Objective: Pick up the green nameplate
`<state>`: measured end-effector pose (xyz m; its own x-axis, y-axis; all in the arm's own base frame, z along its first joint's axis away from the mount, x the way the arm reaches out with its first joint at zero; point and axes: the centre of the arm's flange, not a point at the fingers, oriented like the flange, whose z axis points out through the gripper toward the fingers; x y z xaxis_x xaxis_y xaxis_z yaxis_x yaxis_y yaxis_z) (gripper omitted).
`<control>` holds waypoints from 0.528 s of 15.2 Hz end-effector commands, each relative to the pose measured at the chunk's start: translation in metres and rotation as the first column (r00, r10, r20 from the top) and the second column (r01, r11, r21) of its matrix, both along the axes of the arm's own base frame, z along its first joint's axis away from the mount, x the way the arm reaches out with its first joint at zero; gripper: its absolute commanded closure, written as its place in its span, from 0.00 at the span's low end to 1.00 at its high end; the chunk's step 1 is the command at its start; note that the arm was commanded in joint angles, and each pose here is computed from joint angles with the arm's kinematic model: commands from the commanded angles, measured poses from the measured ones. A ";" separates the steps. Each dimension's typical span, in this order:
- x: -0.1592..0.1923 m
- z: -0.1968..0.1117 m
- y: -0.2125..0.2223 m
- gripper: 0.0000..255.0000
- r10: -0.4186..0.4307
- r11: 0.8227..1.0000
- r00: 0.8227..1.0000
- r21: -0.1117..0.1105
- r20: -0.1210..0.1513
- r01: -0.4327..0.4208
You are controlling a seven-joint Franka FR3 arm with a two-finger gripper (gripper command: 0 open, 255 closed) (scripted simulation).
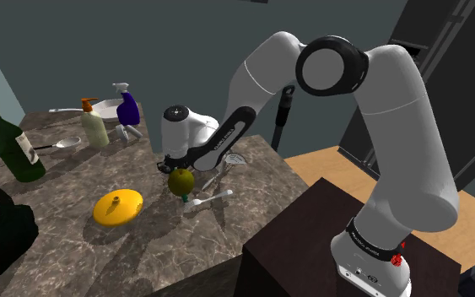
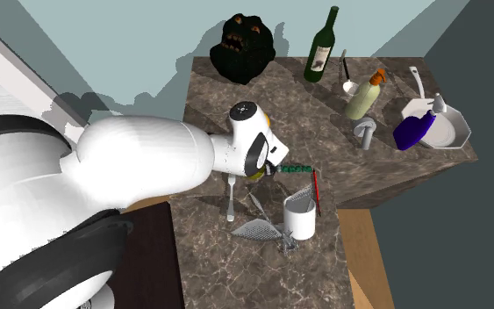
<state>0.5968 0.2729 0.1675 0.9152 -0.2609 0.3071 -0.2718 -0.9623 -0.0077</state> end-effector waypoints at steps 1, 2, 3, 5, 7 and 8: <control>-0.001 0.009 0.000 1.00 0.000 1.000 1.000 0.000 0.000 0.000; -0.001 0.014 0.000 1.00 0.000 1.000 1.000 0.000 0.000 0.000; -0.001 0.019 0.000 1.00 0.000 1.000 1.000 0.000 0.000 0.000; -0.001 0.030 0.000 1.00 0.000 1.000 1.000 0.000 0.000 0.000; -0.001 0.040 0.000 1.00 0.000 1.000 1.000 0.000 0.000 0.000; -0.001 0.046 0.000 1.00 0.000 1.000 1.000 0.000 0.000 0.000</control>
